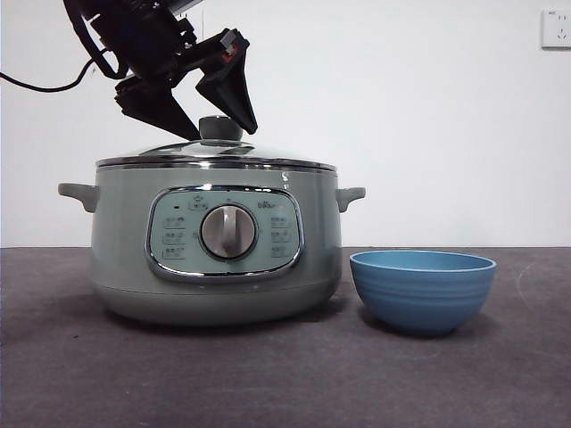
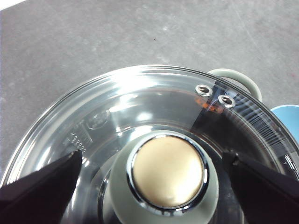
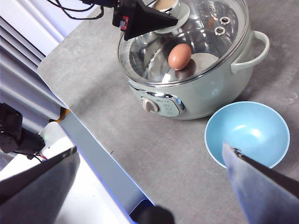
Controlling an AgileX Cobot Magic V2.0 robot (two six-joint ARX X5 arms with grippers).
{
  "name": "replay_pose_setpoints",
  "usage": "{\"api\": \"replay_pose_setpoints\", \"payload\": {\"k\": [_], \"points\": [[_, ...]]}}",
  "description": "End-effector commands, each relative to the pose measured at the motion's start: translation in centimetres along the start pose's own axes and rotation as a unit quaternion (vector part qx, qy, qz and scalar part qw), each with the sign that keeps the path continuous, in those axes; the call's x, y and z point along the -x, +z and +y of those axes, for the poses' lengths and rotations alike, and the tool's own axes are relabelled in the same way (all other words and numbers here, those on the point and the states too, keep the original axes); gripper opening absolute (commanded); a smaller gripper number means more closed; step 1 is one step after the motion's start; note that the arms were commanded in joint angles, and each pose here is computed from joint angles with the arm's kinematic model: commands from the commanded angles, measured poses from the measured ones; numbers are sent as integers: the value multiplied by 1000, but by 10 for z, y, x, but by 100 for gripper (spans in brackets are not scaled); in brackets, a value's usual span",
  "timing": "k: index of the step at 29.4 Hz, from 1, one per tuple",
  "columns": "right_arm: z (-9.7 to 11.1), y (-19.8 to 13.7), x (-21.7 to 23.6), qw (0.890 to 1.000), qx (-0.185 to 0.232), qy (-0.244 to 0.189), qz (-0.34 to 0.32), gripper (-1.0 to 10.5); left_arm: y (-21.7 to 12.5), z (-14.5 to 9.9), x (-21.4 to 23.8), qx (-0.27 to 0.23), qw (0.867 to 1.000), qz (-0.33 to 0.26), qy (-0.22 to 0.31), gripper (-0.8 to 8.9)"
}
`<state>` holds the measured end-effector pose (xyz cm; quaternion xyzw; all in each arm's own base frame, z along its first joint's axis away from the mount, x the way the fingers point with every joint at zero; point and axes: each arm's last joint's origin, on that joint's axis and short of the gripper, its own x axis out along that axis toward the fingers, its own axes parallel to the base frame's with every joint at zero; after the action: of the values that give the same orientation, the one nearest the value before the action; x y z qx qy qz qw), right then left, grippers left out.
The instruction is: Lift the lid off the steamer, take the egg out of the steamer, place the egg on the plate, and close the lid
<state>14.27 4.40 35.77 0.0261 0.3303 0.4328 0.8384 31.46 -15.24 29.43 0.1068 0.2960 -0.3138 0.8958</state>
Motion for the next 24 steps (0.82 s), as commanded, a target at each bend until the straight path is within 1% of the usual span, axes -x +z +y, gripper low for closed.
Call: {"api": "replay_pose_setpoints", "payload": {"k": [1, 6, 9, 11, 14, 17, 19, 24], "points": [[0, 1, 0, 1000, -2, 1, -3, 563, -1, -1, -5, -4, 1000, 5, -5, 503], [0, 1, 0, 1000, -2, 1, -2, 563, -4, -1, -5, -2, 1000, 16, -6, 492], [0, 1, 0, 1000, -2, 1, -3, 563, -3, -2, -5, -2, 1000, 14, -17, 400], [0, 1, 0, 1000, -2, 1, -3, 563, -3, -2, -5, -2, 1000, 13, -18, 370], [0, 1, 0, 1000, -2, 1, -3, 563, -3, -2, -5, -2, 1000, 13, -18, 179], [0, 1, 0, 1000, -2, 1, -3, 563, -3, -2, -5, -2, 1000, 13, -17, 93], [0, 1, 0, 1000, -2, 1, -3, 563, -3, -2, -4, -2, 1000, 11, -16, -14], [0, 1, 0, 1000, -6, 1, -3, 564, 2, -2, -1, 1, 1000, -10, -14, -8]]}}
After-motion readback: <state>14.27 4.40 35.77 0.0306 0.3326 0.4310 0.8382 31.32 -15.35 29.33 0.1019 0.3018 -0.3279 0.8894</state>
